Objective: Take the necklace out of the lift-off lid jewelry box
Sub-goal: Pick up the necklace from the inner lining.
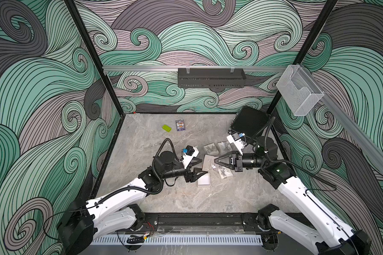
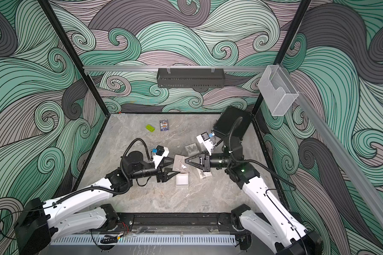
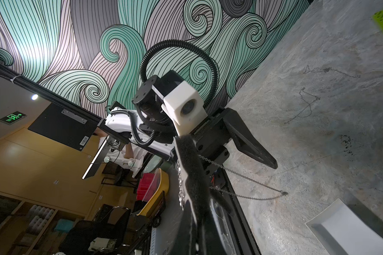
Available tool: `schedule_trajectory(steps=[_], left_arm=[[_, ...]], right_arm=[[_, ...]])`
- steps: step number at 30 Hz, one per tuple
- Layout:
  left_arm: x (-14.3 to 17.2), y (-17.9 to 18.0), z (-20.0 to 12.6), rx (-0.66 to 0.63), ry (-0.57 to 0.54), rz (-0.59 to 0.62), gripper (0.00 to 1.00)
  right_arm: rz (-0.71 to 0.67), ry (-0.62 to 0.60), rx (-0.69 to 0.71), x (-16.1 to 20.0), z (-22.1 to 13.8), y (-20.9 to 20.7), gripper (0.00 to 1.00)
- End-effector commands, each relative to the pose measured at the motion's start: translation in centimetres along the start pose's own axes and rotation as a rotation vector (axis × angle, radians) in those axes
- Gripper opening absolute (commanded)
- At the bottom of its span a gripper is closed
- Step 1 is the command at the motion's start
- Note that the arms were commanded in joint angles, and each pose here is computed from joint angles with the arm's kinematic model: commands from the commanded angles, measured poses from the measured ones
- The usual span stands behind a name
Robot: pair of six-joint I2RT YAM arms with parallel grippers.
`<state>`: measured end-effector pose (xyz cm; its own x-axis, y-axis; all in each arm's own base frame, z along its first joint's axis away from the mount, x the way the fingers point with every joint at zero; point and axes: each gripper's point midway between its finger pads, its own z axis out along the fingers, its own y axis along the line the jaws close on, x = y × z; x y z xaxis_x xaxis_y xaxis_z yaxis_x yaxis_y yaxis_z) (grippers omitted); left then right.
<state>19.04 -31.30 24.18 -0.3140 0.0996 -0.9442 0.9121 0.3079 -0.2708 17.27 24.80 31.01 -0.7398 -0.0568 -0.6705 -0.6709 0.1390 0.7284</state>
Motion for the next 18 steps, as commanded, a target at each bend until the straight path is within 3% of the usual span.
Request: schedule_trajectory(steps=[1,8,12,18], left_arm=[[-3.0,-1.3,0.0,0.052,-0.073,0.026,0.61],[-3.6,-1.3,-0.1,0.051,-0.096,0.024,0.58],[-4.1,-1.6,0.0,0.072,-0.102,0.023,0.46],[-4.9,-2.3,0.2,0.116,-0.121,0.019,0.45]], right_arm=[[-0.040,0.001,-0.039,-0.4,0.0,1.3,0.05],[-0.041,0.023,-0.080,0.0,0.2,1.9,0.05],[-0.043,0.029,-0.091,0.1,0.2,2.2,0.06],[-0.031,0.034,-0.098,0.2,0.5,2.0,0.05]])
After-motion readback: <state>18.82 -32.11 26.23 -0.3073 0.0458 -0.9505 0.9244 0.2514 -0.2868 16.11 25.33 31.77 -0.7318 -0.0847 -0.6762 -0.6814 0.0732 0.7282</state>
